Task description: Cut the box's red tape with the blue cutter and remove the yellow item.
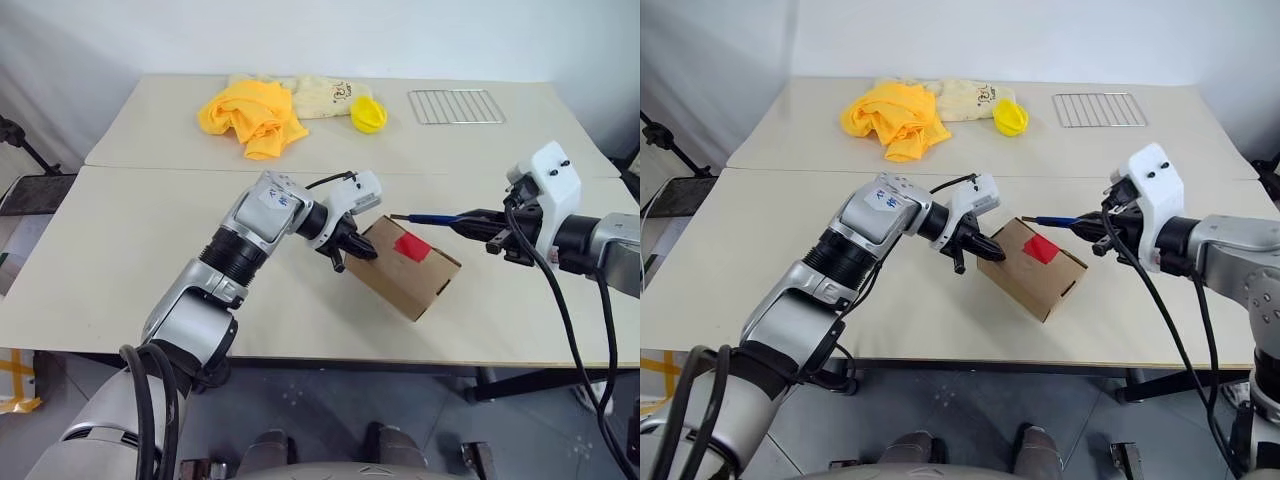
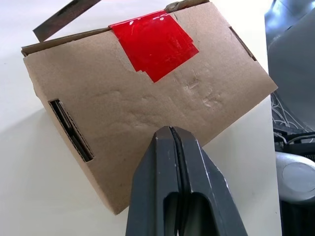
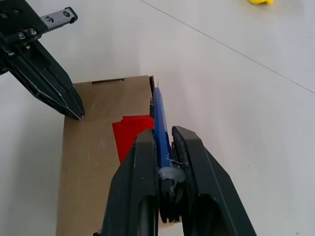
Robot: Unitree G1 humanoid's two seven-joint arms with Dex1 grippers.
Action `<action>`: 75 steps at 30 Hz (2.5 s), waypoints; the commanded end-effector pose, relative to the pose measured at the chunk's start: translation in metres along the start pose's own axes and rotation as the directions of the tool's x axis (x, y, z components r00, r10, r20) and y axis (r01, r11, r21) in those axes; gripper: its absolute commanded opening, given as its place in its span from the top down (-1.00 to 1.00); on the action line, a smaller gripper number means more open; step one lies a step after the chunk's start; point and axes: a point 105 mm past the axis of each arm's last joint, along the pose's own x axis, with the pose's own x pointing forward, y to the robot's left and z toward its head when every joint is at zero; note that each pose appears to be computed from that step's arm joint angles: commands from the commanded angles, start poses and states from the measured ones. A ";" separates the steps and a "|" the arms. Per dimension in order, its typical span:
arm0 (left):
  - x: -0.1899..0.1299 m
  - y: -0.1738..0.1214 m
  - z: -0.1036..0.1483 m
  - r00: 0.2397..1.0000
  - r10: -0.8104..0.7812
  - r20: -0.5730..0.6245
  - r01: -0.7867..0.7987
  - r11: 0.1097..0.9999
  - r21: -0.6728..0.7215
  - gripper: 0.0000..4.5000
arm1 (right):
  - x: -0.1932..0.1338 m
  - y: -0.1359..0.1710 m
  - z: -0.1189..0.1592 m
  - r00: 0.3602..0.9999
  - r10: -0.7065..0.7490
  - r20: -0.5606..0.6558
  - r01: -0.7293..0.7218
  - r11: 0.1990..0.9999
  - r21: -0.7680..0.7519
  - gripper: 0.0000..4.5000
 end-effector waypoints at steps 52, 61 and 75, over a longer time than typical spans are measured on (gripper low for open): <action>-0.004 0.006 -0.006 0.999 0.041 -0.017 -0.041 0.999 -0.018 1.00 | -0.015 0.006 0.026 0.996 0.041 0.075 -0.035 0.996 -0.084 0.93; -0.004 0.006 -0.005 0.999 0.041 -0.015 -0.042 0.999 -0.017 1.00 | -0.012 0.001 0.015 0.999 0.020 0.048 -0.017 0.998 -0.061 0.93; -0.003 0.005 -0.005 0.999 0.039 -0.016 -0.039 0.999 -0.017 1.00 | -0.012 -0.014 0.018 0.996 -0.039 0.078 0.043 0.998 -0.046 0.93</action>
